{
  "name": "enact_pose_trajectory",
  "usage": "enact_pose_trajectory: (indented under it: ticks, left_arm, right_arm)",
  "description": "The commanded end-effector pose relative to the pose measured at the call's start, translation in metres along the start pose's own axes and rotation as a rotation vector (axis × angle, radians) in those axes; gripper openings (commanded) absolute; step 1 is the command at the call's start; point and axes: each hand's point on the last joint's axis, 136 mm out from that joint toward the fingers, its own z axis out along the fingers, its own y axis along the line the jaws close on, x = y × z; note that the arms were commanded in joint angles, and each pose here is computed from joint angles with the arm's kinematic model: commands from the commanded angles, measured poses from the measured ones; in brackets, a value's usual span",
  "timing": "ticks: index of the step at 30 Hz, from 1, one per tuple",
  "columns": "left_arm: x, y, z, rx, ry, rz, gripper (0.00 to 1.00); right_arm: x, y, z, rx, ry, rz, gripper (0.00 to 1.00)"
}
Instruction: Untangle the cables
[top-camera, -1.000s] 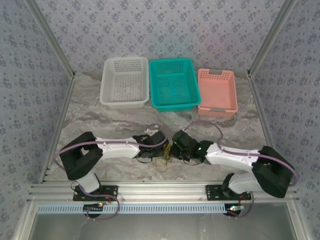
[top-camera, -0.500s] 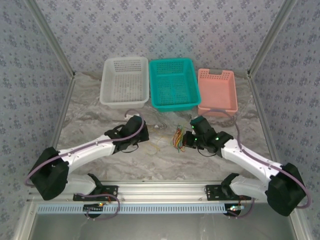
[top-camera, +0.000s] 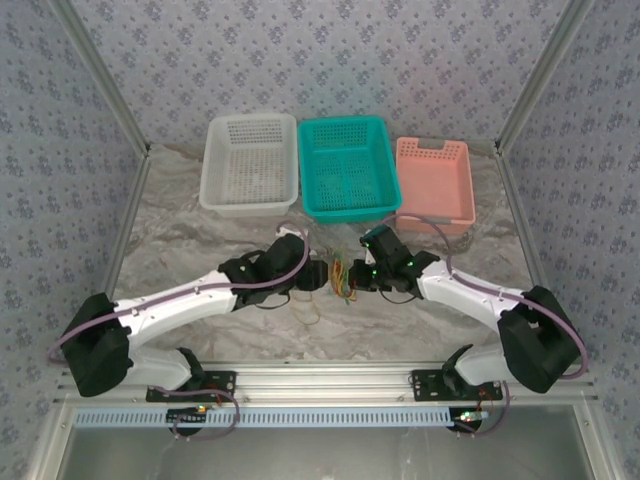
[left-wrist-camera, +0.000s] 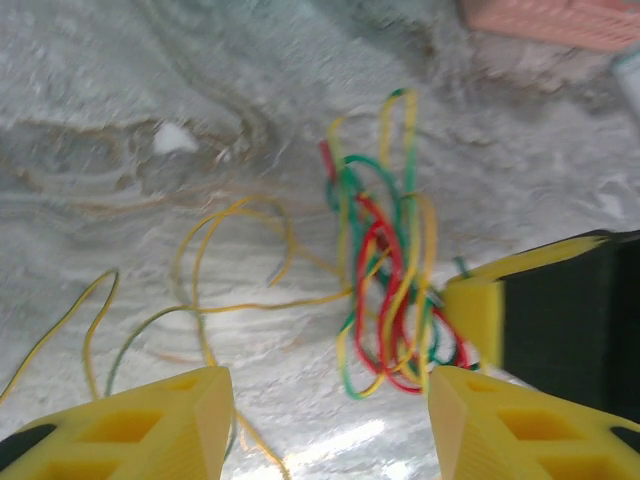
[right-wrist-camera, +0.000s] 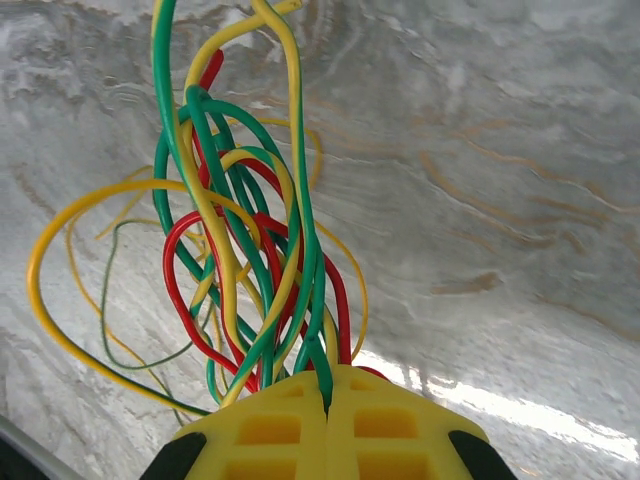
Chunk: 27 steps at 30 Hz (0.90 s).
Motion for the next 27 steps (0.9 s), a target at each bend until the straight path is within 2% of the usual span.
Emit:
enact_pose_trajectory:
  ticks: [1,7,11,14,15,17,18,21,27]
  left_arm:
    - [0.009,-0.011,0.018,0.042,0.067,0.079,0.52]
    - [0.006,-0.011,0.054,0.065,0.091,0.036,0.53]
    - [0.003,0.000,0.064,0.052,0.077,0.011,0.49]
    - [0.003,-0.003,0.070,0.105,0.060,-0.016,0.36]
    - [0.004,-0.005,0.072,0.123,0.057,-0.024,0.29]
    - [0.003,-0.006,0.077,0.143,0.049,-0.046,0.05]
    - [0.003,-0.006,0.077,0.146,0.045,-0.055,0.00]
    - [0.000,0.008,0.073,0.100,0.005,-0.087,0.00]
    - [-0.006,0.051,0.038,0.008,-0.101,-0.165,0.00]
  right_arm:
    - [-0.007,0.024,-0.006,-0.082,0.008,-0.048,0.00]
    - [-0.004,0.037,-0.012,-0.162,0.020,-0.037,0.00]
    - [-0.003,0.037,-0.019,-0.179,0.013,-0.022,0.00]
    - [-0.001,0.039,-0.022,-0.213,0.006,-0.006,0.00]
    - [-0.001,0.038,-0.023,-0.222,0.003,0.004,0.00]
    - [0.000,0.036,-0.024,-0.222,-0.003,0.013,0.00]
    - [-0.001,0.035,-0.025,-0.219,-0.008,0.016,0.00]
    - [-0.004,0.023,-0.029,-0.181,-0.023,0.037,0.00]
    - [-0.009,-0.007,-0.052,-0.072,-0.095,0.068,0.00]
